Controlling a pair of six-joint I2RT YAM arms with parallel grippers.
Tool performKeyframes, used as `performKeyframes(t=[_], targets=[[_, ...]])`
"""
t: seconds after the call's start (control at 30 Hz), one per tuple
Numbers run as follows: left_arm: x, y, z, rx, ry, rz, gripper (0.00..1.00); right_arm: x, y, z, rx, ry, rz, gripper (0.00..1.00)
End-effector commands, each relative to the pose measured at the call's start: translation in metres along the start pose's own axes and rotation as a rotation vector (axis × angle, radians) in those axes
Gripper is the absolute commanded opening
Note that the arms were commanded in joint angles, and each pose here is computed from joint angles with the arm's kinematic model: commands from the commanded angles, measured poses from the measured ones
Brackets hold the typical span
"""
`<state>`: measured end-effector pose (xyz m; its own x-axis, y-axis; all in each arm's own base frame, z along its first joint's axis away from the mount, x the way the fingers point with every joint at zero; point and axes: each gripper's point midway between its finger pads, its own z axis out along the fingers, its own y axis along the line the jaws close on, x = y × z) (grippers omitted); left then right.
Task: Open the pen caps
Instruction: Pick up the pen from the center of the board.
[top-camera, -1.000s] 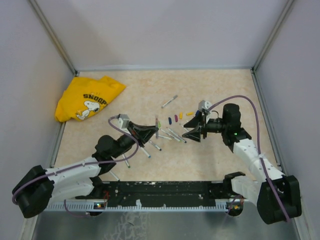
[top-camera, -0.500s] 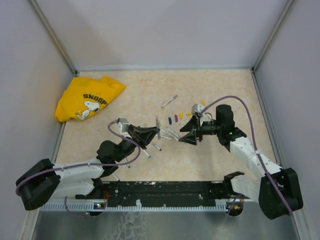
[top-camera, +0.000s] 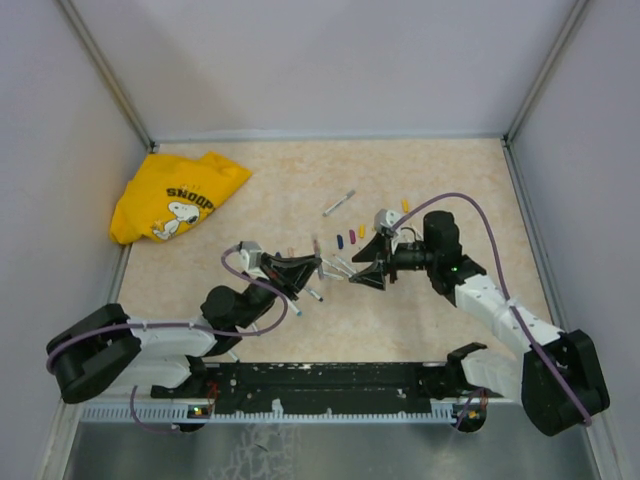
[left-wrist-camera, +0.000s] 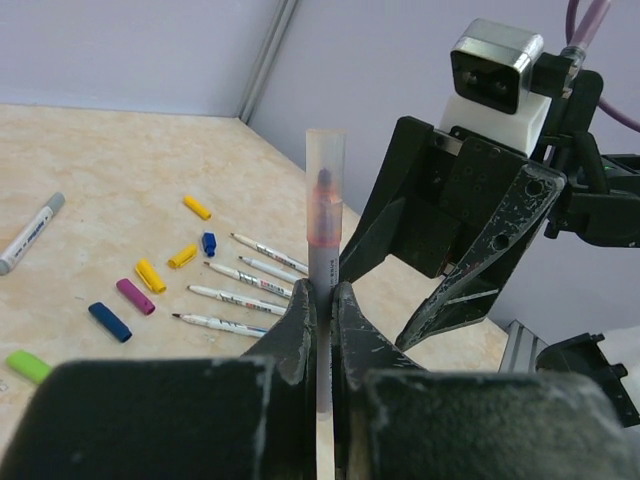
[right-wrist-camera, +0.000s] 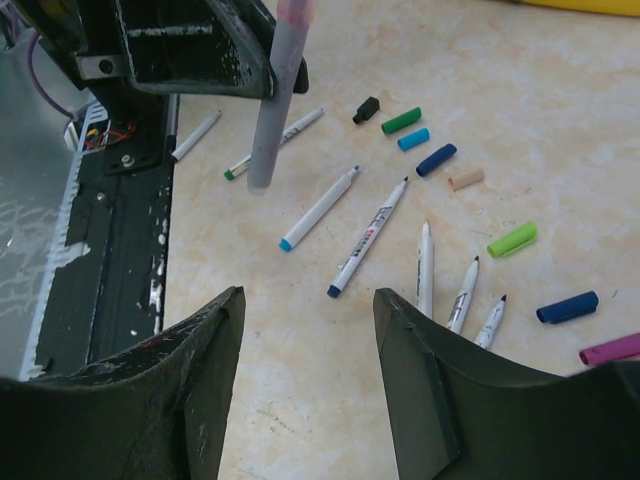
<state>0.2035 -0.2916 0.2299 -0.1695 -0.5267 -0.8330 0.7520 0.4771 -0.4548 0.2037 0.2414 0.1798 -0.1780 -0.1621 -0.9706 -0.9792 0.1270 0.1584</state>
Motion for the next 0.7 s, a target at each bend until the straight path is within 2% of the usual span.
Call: performKeyframes(t=[0.0, 0.67], targets=[[-0.015, -0.006, 0.001, 0.014, -0.086, -0.027, 0.00, -0.013, -0.007, 0.008, 0.032, -0.046, -0.067, 0.55], [-0.012, 0.015, 0.008, -0.112, -0.164, -0.155, 0.00, -0.011, -0.007, 0.025, 0.032, -0.087, 0.108, 0.54]])
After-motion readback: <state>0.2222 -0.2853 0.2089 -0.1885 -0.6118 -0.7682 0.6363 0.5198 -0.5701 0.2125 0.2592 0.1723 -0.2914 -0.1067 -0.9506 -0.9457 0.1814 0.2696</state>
